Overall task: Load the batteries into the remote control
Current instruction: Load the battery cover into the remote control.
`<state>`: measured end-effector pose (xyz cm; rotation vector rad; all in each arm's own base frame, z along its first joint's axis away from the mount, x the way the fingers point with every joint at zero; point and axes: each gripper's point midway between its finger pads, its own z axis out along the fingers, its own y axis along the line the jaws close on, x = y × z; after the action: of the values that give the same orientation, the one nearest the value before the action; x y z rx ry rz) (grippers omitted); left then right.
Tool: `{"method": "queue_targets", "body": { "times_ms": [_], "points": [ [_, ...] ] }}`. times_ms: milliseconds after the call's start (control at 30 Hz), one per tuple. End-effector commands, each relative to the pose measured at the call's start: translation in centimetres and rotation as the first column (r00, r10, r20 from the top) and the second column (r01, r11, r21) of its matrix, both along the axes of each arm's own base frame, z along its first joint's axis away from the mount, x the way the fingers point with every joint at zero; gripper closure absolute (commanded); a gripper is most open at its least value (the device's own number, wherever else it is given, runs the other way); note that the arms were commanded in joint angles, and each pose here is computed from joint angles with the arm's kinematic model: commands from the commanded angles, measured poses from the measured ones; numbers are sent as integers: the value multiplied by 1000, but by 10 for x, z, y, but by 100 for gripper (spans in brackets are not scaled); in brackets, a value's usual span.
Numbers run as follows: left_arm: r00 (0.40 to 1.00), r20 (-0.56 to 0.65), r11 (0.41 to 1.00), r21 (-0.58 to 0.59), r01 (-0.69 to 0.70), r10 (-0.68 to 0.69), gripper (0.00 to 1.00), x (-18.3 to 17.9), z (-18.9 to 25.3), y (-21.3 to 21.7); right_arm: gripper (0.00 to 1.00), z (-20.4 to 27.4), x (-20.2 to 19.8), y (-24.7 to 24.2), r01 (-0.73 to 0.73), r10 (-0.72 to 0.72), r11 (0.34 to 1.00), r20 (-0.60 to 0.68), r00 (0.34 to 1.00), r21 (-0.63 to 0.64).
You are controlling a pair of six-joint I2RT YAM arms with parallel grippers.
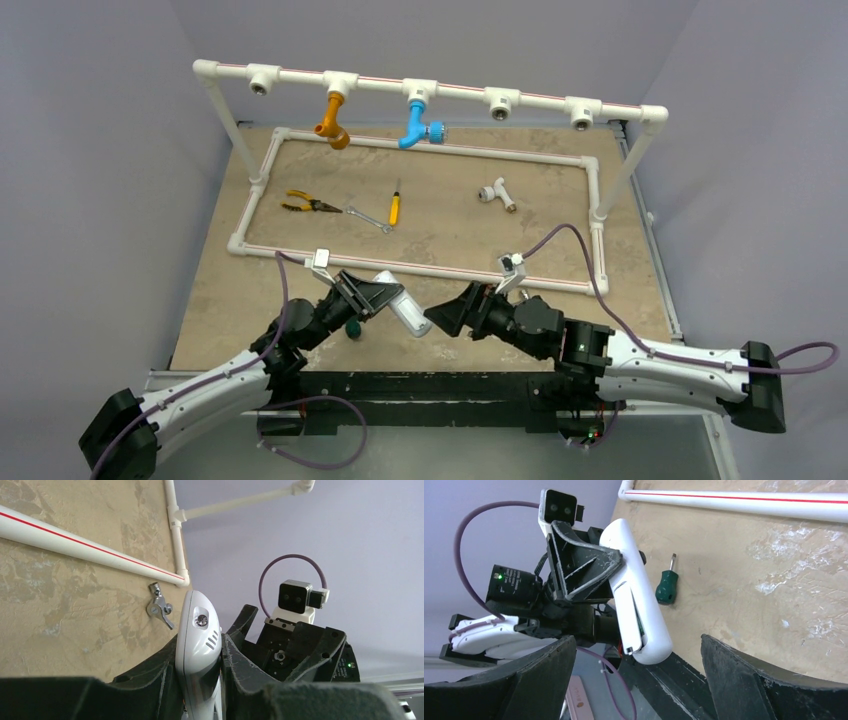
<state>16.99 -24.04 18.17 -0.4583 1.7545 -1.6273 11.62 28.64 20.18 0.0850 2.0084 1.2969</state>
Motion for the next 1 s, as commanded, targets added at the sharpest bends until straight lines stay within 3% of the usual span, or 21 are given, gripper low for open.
{"method": "queue_targets", "body": {
  "times_ms": [0,300,533,800,967],
  "points": [
    [999,48,995,-102,11,-6,100,-1,34,-2,6,24,-4,16,-59,63,985,-20,998,165],
    [999,50,994,-108,19,-14,100,-1,36,-3,13,10,-3,30,-125,135,980,-59,989,154],
    [999,51,994,-107,21,-15,100,-2,36,-3,27,-3,-5,39,-154,165,980,-81,983,122],
    [999,52,994,-107,19,-14,100,-2,36,-3,51,-8,-4,38,-146,156,983,-85,984,113],
    [998,56,994,-110,21,-15,100,-2,38,-3,57,-12,-4,38,-148,158,984,-91,983,101]
  ]
}}
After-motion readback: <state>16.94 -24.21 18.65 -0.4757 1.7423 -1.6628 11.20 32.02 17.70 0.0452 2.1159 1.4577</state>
